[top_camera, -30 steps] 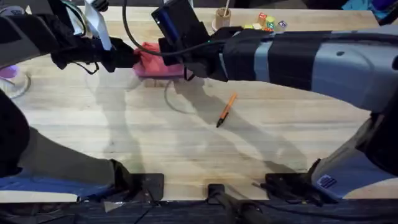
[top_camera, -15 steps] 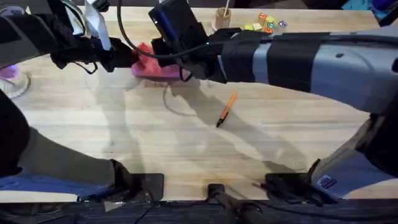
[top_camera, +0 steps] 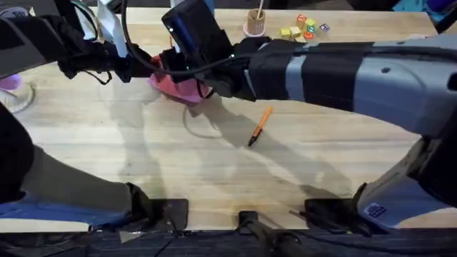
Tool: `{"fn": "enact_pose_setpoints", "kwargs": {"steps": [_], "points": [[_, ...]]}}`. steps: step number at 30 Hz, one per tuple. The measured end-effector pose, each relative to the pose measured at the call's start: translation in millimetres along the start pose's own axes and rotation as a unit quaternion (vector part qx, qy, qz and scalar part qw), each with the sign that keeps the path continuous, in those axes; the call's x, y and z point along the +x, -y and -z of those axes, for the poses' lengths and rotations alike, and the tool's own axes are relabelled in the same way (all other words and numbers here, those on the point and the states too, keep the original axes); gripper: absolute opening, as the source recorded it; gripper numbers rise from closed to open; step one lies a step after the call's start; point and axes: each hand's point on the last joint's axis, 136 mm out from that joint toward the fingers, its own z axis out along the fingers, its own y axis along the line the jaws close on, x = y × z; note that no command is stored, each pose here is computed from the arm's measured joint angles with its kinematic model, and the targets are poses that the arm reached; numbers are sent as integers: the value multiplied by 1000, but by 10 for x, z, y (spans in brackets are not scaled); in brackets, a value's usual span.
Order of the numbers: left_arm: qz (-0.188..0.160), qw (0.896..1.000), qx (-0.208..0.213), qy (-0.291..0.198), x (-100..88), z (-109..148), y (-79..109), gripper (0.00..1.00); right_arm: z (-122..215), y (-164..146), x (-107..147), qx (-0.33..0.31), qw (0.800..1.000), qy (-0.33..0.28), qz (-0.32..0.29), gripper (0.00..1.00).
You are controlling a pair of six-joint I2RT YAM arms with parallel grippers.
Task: Unzip the bag, pick up the pens from the table one at a time and place them inside, then zip the bag closed.
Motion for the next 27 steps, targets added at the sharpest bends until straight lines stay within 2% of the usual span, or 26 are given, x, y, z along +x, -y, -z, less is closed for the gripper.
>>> {"fn": "enact_pose_setpoints", "kwargs": {"steps": [10, 18, 27], "points": [[-2, 1000, 0, 0, 0, 0, 1, 42, 2, -34, 40, -8, 1000, -8, 1, 31], [-2, 1000, -1, 0, -1, 0, -3, 42, -135, 5, 246, -3, 999, -33, 5, 31], [-3, 1000, -1, 0, -3, 0, -7, 42, -143, 37, 209, 2, 1000, -28, 4, 31]]}}
